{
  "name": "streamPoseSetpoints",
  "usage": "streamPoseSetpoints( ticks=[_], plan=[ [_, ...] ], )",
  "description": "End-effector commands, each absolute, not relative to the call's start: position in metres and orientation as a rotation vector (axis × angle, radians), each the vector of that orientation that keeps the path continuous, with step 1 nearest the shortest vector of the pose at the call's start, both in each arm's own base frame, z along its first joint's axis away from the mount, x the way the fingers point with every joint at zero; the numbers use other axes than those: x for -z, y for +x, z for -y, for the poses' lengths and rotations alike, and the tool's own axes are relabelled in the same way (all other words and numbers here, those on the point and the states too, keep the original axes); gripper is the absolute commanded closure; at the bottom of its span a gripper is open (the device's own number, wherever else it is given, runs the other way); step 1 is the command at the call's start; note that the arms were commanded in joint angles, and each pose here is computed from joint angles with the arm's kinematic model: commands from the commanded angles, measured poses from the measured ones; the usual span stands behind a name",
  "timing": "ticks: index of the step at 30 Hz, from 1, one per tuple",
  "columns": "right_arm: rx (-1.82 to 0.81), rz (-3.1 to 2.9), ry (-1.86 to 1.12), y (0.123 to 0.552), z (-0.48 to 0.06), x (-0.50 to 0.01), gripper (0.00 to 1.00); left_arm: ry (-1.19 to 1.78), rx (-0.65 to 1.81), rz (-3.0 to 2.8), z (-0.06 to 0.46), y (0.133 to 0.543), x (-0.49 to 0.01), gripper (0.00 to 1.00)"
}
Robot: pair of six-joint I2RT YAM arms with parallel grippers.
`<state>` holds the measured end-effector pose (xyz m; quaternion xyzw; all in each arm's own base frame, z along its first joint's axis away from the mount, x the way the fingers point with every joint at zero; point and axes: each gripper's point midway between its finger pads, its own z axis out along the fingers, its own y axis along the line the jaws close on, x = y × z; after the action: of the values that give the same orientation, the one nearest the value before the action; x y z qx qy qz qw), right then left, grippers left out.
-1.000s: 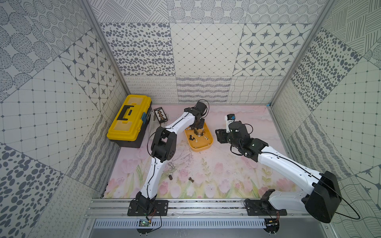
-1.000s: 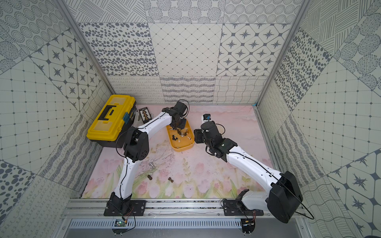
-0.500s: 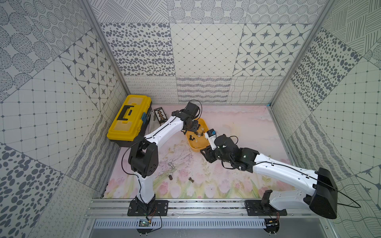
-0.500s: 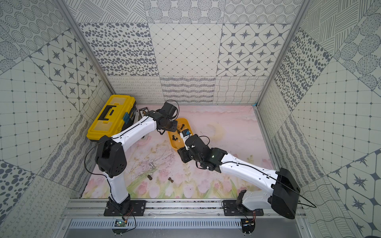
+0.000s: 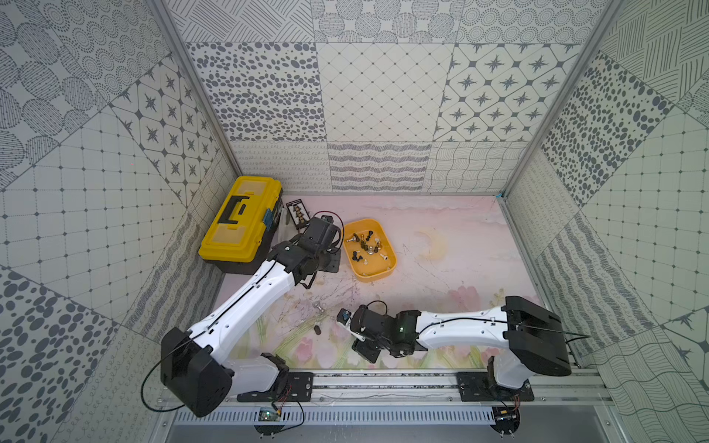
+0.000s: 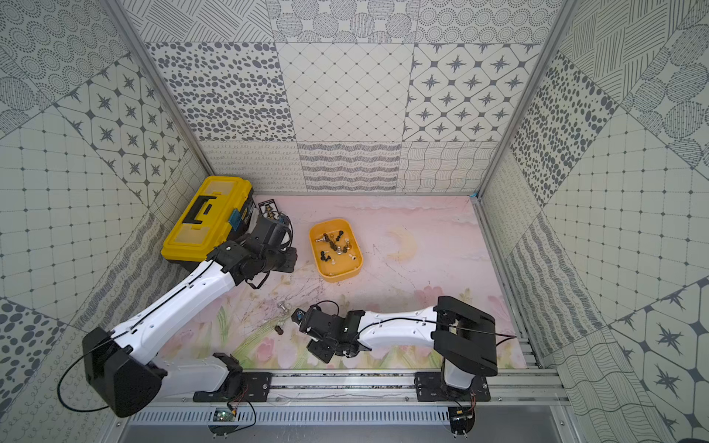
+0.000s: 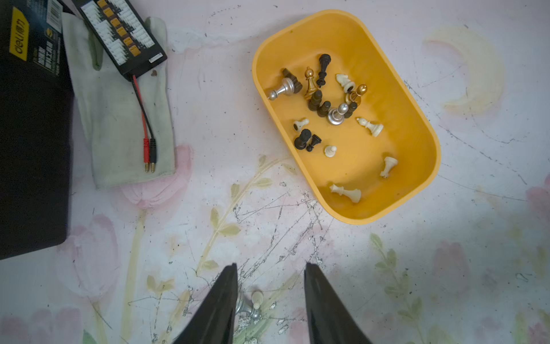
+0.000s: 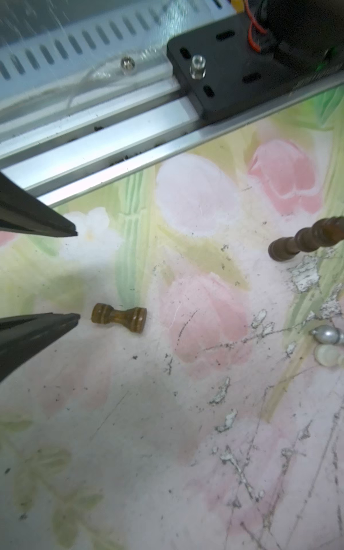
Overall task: Put the chess pieces into the storage box
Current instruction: Pick up the chess piece at the center of the board.
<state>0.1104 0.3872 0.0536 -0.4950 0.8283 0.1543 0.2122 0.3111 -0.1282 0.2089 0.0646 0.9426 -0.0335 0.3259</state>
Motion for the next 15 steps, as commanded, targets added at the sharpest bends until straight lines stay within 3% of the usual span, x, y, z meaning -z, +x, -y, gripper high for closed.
streamPoseSetpoints(
  ticks=[1, 7, 15],
  plan=[
    [-0.318, -2.281, -1.336, 0.130, -0.395, -0.053, 0.52, 0.124, 0.050, -2.453, 0.109, 0.289, -0.211, 0.57],
    [-0.269, -2.353, -1.297, 0.132, -0.395, -0.035, 0.53, 0.111, -0.007, -2.436, 0.096, 0.283, -0.209, 0.55],
    [-0.306, -2.420, -1.291, 0.128, -0.403, -0.019, 0.65, 0.110, 0.011, -2.420, 0.097, 0.283, -0.212, 0.55]
  ],
)
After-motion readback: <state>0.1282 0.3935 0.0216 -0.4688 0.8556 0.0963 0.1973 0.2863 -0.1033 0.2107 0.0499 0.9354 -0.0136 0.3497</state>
